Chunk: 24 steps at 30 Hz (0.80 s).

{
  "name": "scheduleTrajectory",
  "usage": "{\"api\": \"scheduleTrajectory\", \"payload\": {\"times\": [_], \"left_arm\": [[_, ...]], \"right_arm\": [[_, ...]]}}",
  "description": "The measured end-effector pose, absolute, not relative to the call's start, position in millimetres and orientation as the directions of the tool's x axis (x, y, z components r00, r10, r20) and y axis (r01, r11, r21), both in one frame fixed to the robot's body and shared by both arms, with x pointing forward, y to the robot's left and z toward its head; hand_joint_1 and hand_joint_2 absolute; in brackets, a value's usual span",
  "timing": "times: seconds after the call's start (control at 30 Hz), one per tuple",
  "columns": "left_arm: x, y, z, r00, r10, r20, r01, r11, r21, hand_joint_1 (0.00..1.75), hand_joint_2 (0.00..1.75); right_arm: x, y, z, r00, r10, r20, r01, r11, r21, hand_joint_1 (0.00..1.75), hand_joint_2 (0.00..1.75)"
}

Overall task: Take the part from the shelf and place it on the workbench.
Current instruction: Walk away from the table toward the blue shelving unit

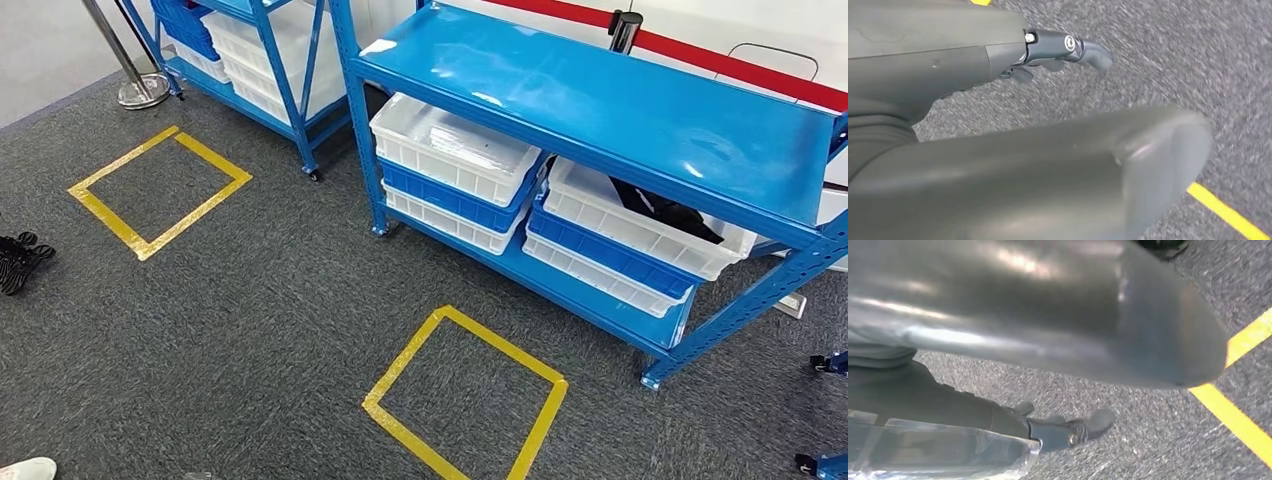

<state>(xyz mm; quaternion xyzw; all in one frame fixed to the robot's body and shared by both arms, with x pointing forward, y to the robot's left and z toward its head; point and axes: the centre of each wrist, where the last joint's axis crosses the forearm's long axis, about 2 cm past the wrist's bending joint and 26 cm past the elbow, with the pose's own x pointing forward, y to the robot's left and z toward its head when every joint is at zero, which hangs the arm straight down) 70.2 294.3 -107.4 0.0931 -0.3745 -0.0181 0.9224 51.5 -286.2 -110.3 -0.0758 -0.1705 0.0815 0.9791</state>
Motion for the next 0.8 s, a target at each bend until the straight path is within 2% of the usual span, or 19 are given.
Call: {"api": "scheduleTrajectory", "payload": {"times": [0.8], "left_arm": [[72.2, 293.5, -107.1, 0.722, -0.104, 0.684, -0.038, 0.981, 0.189, 0.0, 0.0]], "right_arm": [[51.2, -284.7, -110.3, 0.929, 0.19, 0.319, -0.139, 0.975, -0.176, 0.0, 0.0]]}}
